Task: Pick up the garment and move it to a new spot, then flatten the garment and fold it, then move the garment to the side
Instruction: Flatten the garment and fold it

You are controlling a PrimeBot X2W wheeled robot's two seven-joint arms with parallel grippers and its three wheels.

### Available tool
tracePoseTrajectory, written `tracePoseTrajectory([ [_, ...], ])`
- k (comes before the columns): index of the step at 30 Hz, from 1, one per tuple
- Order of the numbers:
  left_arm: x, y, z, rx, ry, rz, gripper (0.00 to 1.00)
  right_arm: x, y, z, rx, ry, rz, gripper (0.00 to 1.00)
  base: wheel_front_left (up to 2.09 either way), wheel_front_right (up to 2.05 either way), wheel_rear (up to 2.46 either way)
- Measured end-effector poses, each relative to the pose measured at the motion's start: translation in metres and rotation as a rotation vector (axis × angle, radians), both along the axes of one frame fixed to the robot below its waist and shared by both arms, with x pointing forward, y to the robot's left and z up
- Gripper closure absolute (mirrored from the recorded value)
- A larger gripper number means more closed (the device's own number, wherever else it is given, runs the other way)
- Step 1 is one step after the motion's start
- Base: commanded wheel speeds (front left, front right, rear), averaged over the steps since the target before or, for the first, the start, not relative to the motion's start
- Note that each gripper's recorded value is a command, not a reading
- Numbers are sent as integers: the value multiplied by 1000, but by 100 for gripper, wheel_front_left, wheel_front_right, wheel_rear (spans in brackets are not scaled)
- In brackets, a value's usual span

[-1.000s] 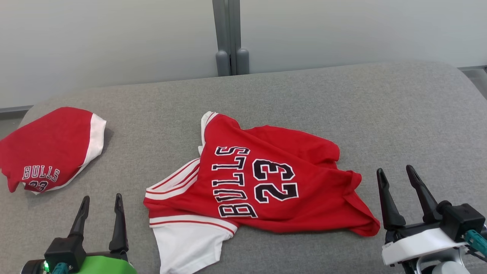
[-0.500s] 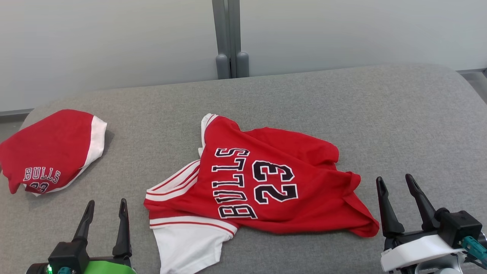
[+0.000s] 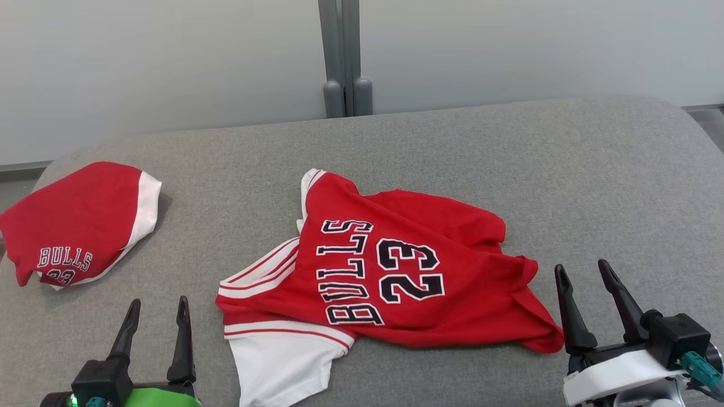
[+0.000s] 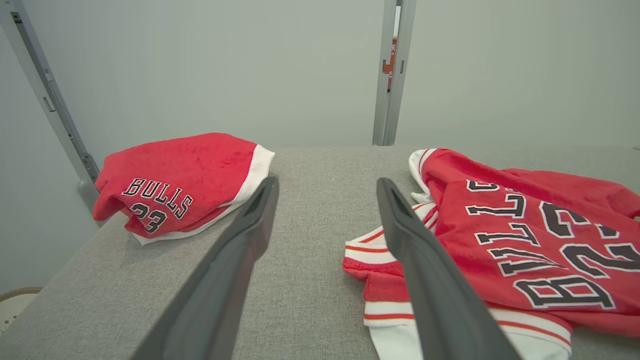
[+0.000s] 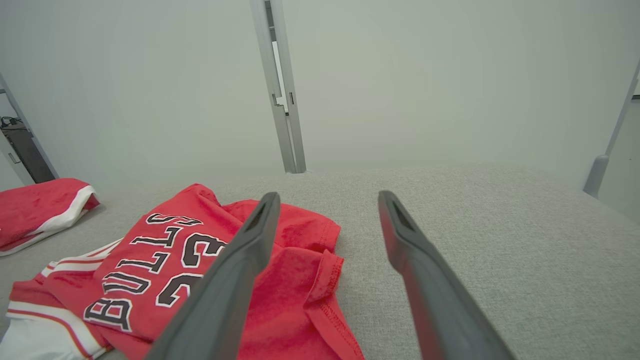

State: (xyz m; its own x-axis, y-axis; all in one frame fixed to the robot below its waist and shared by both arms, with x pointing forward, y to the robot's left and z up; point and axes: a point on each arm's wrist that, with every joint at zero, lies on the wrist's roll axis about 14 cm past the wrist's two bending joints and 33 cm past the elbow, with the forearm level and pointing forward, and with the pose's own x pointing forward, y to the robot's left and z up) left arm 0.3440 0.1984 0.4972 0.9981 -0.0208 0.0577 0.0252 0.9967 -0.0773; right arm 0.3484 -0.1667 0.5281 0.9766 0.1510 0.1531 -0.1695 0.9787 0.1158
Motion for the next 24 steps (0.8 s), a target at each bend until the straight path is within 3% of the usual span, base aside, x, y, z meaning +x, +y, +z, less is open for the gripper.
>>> tracePoseTrajectory([
  [24, -2, -9, -14, -13, 45, -19, 0, 0, 0, -14, -10, 45, 3, 0, 0, 0, 0],
])
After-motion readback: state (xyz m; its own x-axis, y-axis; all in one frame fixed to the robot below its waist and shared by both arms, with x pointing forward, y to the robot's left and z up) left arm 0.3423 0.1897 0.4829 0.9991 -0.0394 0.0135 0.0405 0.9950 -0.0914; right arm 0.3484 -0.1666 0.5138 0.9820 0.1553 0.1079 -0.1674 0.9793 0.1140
